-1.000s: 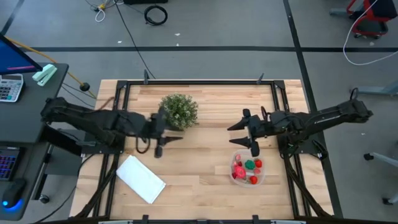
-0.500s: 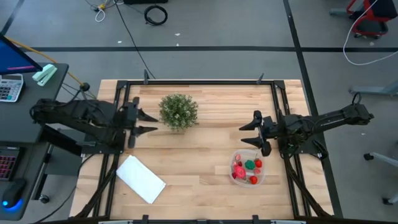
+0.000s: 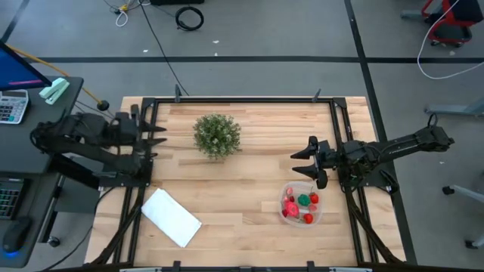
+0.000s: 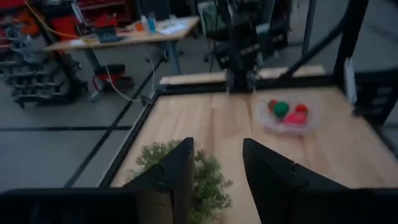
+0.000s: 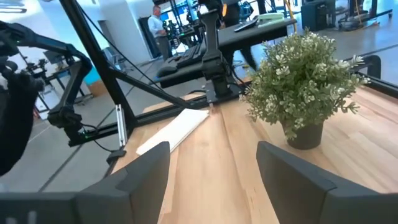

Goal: Pick and placing Produce into tupperware
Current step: Return to Home Position

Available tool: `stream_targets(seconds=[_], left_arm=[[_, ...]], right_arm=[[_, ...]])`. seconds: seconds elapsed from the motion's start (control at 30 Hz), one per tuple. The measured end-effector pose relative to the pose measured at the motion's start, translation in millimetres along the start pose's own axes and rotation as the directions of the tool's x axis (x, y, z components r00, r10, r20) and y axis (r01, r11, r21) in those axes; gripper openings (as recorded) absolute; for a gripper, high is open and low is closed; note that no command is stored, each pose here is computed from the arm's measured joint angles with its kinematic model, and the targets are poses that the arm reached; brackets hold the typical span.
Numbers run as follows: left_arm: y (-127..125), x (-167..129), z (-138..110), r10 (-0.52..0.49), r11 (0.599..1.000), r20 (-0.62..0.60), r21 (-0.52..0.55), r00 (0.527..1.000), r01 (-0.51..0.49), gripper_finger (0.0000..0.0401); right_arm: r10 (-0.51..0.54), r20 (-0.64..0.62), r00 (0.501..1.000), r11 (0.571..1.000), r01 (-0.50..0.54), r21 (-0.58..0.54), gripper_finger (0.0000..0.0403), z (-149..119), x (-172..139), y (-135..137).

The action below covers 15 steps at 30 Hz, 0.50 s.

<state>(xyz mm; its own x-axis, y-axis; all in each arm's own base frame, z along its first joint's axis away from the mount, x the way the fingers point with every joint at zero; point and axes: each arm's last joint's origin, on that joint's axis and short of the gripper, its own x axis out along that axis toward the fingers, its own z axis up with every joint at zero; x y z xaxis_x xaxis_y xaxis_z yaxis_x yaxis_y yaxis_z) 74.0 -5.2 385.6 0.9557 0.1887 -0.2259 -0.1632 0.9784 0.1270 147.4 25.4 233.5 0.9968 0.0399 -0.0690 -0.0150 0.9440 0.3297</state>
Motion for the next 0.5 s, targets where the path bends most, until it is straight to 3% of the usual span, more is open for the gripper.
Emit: stream_targets(seconds=[0.13, 0.27, 0.33, 0.4, 0.5], left_arm=[[3.6, -8.5, -2.6, -0.002, 0.986, 0.014, -0.164, 1.000, 0.004, 0.0151], [7.4, -15.8, -2.9, 0.026, 0.995, 0.044, -0.100, 0.999, -0.021, 0.0153], [10.4, -22.8, -3.4, 0.026, 0.993, 0.076, -0.118, 0.997, -0.017, 0.0152], [11.1, -26.3, -5.1, 0.003, 0.989, 0.130, -0.150, 0.991, 0.017, 0.0149], [6.2, -23.4, -15.1, -0.101, 0.986, 0.209, -0.110, 0.973, 0.126, 0.0144]], right_arm=[[0.000, 0.000, 1.000, 1.000, 0.000, 0.001, 0.0250, 0.1, 0.0, 0.0], [0.000, -0.001, 1.000, 0.999, 0.000, 0.035, 0.0250, 0.0, 0.1, 0.0], [0.000, -0.002, 1.000, 0.999, 0.000, 0.043, 0.0250, -0.1, 0.3, 0.0], [0.000, -0.001, 1.000, 0.999, 0.000, 0.043, 0.0250, 0.1, 0.3, 0.1], [0.001, 0.001, 1.000, 0.999, -0.001, 0.036, 0.0250, 0.2, 0.3, 0.1]])
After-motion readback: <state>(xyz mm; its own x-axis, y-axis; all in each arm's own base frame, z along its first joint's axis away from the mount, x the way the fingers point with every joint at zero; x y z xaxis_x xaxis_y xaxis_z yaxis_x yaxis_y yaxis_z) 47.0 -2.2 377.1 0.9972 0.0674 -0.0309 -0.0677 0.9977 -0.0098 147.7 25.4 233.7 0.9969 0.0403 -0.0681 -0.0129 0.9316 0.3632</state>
